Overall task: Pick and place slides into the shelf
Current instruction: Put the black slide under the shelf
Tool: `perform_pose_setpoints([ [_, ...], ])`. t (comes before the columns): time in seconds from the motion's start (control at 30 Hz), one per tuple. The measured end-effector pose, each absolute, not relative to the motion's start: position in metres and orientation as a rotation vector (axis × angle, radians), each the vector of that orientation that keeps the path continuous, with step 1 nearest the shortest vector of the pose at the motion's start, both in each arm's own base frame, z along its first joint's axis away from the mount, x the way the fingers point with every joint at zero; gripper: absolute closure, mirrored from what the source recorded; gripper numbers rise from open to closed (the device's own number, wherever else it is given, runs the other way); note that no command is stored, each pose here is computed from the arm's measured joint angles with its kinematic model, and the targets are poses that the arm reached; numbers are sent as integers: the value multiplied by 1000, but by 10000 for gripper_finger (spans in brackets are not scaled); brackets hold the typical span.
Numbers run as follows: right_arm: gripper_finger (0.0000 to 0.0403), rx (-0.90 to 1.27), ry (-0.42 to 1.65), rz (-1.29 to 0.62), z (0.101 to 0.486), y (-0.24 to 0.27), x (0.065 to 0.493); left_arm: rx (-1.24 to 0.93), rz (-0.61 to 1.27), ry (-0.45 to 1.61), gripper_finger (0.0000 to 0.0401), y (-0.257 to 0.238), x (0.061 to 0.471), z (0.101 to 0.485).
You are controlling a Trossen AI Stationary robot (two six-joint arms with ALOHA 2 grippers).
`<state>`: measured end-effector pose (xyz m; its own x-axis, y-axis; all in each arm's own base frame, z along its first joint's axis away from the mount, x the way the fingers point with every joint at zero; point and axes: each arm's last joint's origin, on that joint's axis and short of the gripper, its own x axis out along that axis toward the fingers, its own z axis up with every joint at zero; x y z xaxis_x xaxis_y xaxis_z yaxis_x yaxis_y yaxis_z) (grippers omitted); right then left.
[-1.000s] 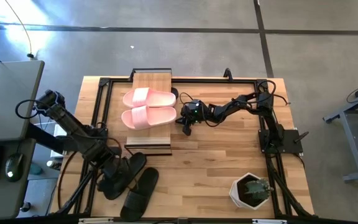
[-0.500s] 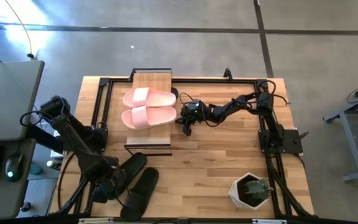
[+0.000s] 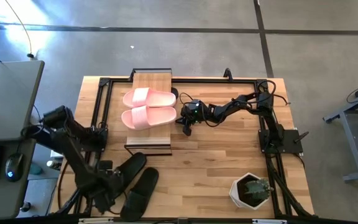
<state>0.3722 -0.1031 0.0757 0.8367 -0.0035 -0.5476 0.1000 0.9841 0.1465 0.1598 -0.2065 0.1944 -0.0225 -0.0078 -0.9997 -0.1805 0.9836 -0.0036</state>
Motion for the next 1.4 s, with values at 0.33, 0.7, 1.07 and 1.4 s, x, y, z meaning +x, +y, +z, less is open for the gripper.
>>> perform_pose_setpoints([
  [0.33, 402, 172, 577, -56, 76, -103, 372, 83, 348, 1531, 236, -242, 153, 202],
  [0.7, 402, 172, 577, -56, 76, -103, 372, 270, 372, 1563, 236, -276, 160, 170],
  [1.07, 402, 174, 573, -58, 76, -103, 372, 437, 425, 1501, 236, -294, 171, 161],
  [1.4, 402, 173, 573, -58, 76, -103, 372, 509, 516, 1528, 236, -293, 170, 145],
])
